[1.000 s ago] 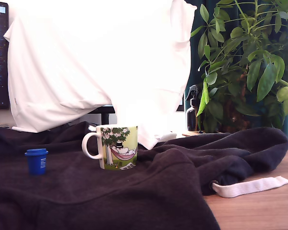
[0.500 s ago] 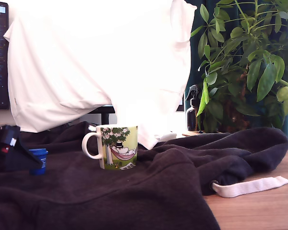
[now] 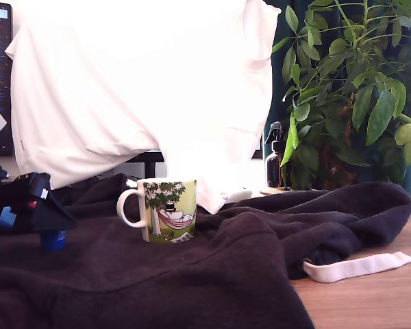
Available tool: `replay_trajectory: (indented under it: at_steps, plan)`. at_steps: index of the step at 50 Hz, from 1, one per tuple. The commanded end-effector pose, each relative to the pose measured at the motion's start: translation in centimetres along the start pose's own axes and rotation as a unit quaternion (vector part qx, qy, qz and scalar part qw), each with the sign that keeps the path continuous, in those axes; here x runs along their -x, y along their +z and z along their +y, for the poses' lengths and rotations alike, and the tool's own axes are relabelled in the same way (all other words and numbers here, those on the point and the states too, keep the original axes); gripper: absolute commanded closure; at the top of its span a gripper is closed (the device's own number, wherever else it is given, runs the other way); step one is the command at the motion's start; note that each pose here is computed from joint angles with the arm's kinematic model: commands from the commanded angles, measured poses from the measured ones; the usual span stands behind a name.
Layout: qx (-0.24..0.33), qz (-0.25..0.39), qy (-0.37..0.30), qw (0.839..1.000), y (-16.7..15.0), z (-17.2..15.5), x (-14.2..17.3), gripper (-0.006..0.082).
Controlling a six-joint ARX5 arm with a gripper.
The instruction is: Pick the blue coffee capsule and place it inside the green coffee cup
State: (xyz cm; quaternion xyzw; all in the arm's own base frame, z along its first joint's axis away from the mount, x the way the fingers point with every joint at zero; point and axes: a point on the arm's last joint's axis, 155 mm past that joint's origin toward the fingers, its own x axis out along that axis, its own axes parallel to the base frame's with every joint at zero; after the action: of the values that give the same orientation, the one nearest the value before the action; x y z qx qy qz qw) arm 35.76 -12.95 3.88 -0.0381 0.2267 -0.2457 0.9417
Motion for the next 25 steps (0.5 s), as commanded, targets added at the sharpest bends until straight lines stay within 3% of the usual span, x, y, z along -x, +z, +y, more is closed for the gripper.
replay_trajectory:
  at_steps: [1, 9, 18, 25]
  plan:
    - [-0.007, -0.002, -0.004, 1.0, 0.19, -0.2, -0.25, 0.0222]
    - [-0.016, 0.001, -0.004, 1.0, 0.05, -0.22, -0.28, 0.025]
    - [-0.013, 0.013, -0.002, 1.0, -0.62, -0.14, -0.31, 0.0497]
    - [-0.015, 0.011, -0.002, 1.0, -0.51, -0.14, -0.31, 0.0617]
